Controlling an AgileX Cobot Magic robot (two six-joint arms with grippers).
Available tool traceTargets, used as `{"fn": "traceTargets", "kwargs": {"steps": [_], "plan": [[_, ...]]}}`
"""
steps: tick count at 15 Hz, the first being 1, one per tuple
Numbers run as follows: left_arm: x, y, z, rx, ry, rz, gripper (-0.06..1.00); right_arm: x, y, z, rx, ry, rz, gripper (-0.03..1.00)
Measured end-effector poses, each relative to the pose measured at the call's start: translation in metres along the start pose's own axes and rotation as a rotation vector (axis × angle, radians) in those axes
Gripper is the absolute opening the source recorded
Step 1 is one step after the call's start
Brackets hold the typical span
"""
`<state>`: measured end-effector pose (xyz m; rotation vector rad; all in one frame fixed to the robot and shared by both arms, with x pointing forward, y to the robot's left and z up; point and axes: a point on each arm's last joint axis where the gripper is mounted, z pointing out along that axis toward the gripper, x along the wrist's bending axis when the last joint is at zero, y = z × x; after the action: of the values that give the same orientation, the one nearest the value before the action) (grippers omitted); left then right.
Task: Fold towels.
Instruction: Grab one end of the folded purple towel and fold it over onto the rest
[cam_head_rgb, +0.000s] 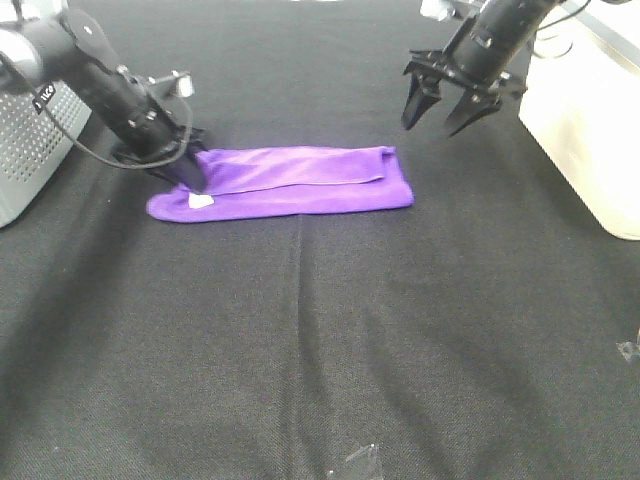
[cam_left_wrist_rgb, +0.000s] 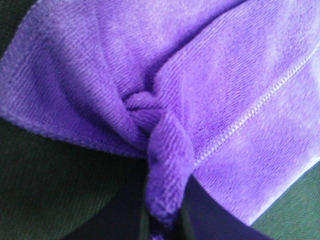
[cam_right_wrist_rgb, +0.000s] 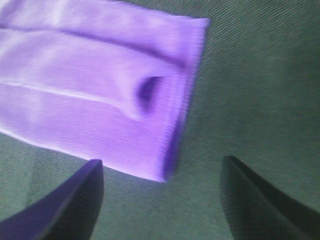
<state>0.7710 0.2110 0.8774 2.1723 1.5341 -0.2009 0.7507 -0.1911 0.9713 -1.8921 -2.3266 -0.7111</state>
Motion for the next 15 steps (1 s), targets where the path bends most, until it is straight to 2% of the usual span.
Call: {"fn": "traceTargets", "kwargs": {"steps": [3, 5, 7, 8, 12, 15], "plan": [[-0.003, 0.010, -0.047, -0.071, 0.048, 0.027, 0.07, 0.003, 0.003, -0.022, -0.035, -0.054, -0.034, 0.65], [-0.007, 0.013, -0.063, -0.096, 0.058, 0.038, 0.07, 0.004, 0.004, -0.028, -0.046, -0.068, -0.043, 0.65], [-0.016, 0.017, -0.072, -0.126, 0.019, 0.042, 0.07, 0.005, 0.004, -0.032, -0.052, -0.071, -0.046, 0.65], [-0.031, 0.020, -0.069, -0.136, -0.026, 0.068, 0.07, 0.006, 0.004, -0.033, -0.054, -0.070, -0.046, 0.65], [-0.082, 0.022, -0.037, -0.092, -0.104, 0.140, 0.07, 0.012, 0.006, -0.051, -0.088, -0.068, -0.057, 0.65], [-0.102, 0.024, -0.013, -0.113, -0.152, 0.136, 0.07, 0.021, 0.008, -0.075, -0.134, -0.069, -0.072, 0.65]]}}
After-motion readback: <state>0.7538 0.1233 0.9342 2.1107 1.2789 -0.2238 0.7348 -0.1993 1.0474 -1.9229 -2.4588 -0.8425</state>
